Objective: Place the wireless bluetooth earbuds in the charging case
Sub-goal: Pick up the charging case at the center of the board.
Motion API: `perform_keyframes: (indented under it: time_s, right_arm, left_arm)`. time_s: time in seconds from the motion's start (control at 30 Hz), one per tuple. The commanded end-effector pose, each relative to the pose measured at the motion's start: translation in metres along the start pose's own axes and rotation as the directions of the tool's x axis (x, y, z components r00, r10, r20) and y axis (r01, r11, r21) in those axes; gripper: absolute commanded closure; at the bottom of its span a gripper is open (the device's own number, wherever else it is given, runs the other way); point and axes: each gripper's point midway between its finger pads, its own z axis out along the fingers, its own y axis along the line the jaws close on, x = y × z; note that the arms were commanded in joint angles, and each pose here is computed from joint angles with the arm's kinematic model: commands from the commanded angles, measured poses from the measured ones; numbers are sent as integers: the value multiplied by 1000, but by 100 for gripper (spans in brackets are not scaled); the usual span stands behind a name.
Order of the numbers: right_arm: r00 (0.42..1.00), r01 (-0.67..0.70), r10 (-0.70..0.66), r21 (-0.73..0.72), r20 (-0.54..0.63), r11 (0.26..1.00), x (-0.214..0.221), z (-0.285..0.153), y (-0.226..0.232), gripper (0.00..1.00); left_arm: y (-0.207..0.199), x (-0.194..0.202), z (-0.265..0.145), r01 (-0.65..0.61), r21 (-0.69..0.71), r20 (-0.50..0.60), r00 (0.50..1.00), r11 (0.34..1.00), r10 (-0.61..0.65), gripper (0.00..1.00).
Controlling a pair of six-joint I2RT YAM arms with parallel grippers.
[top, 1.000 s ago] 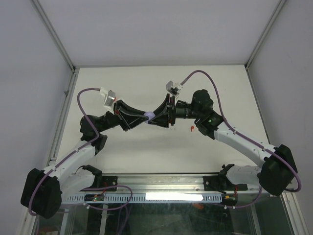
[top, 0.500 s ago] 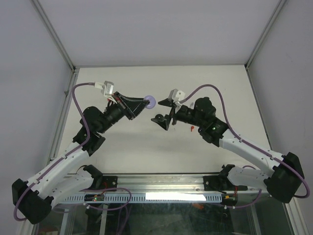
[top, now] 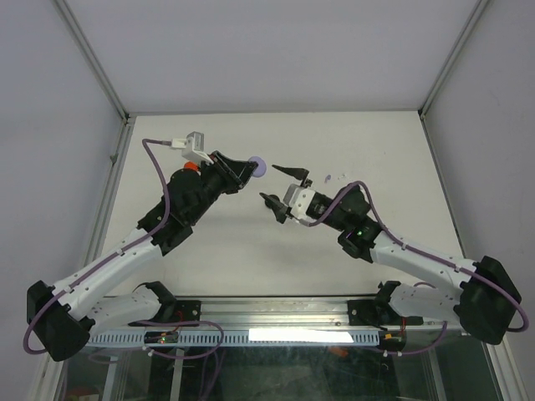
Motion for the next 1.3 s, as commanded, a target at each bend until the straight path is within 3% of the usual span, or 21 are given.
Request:
perform_keyframes:
  time_s: [0.0,0.43,0.7,0.93,1.07,1.27]
  right_arm:
    - [978,179,-191,124,85,976,-27,13,-25,28]
    - [966,251,-259,205,11,946,-2,39,-23,50]
    - [927,375,-370,227,-69,899,17,50,-16,53]
    - [899,437,-414,248,-142,865,31,51,-15,63]
    - [924,380,-358,244,-132,892,29,49,-13,79]
    - [969,241,-222,206,-112,948,27,49,-6,98]
  left_arm:
    - [-9,-19,4,119,-32,69,991,992,-117,100]
    - [-2,-11,14,244,-113,45,970,963,-240,100]
    - [3,0,17,297,-143,21,955,944,-297,100]
    - [6,-1,15,301,-156,33,954,941,-299,100]
    - [9,-7,10,273,-156,56,962,949,-267,87]
    - [9,-20,0,217,-140,100,974,966,-204,59]
